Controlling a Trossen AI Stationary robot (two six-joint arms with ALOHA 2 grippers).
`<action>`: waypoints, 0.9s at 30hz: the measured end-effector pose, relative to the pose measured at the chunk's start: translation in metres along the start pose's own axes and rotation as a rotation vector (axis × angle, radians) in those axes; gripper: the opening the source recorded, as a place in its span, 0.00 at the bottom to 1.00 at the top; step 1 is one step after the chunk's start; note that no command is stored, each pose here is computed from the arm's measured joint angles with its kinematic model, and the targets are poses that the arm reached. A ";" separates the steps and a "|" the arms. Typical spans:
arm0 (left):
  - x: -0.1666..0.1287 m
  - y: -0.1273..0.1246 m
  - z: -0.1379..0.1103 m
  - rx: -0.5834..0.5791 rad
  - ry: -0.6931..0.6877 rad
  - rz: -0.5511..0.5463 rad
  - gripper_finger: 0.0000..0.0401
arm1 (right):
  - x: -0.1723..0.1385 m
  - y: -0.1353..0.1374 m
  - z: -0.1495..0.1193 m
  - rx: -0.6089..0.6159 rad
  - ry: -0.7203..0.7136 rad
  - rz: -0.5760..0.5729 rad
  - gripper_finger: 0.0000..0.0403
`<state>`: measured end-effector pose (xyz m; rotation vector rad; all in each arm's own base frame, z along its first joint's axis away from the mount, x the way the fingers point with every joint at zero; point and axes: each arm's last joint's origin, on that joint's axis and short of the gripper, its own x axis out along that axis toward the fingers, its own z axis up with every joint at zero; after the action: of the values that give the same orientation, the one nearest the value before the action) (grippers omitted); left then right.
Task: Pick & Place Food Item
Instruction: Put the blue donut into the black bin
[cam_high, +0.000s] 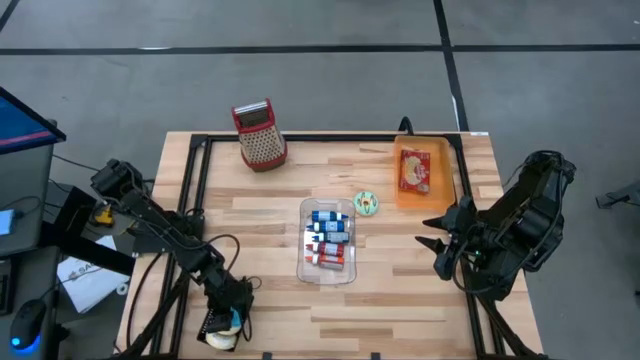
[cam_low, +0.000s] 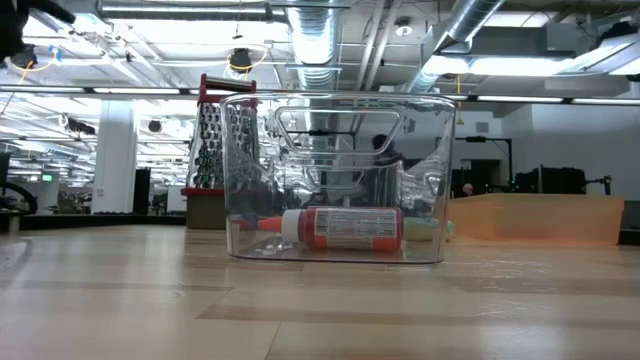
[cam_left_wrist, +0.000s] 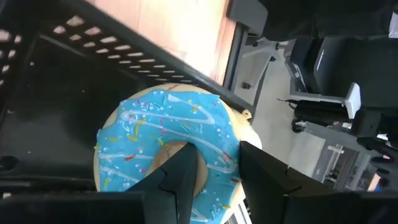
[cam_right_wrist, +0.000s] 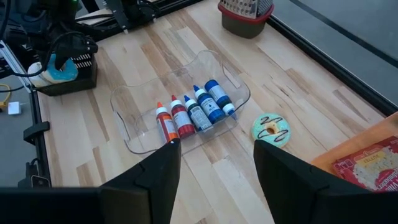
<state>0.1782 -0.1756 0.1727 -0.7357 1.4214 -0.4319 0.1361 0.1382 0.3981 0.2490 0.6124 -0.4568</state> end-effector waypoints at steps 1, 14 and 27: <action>0.001 0.001 -0.001 -0.006 0.003 -0.009 0.28 | 0.000 0.000 0.000 0.000 0.000 0.000 0.49; 0.007 0.001 -0.007 -0.028 0.001 -0.054 0.28 | 0.000 -0.001 0.000 0.000 0.002 -0.009 0.49; 0.007 0.001 -0.007 -0.038 0.000 -0.050 0.54 | 0.000 -0.001 0.000 0.004 0.002 -0.009 0.49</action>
<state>0.1718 -0.1812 0.1669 -0.8032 1.4175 -0.4442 0.1354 0.1372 0.3977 0.2502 0.6148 -0.4667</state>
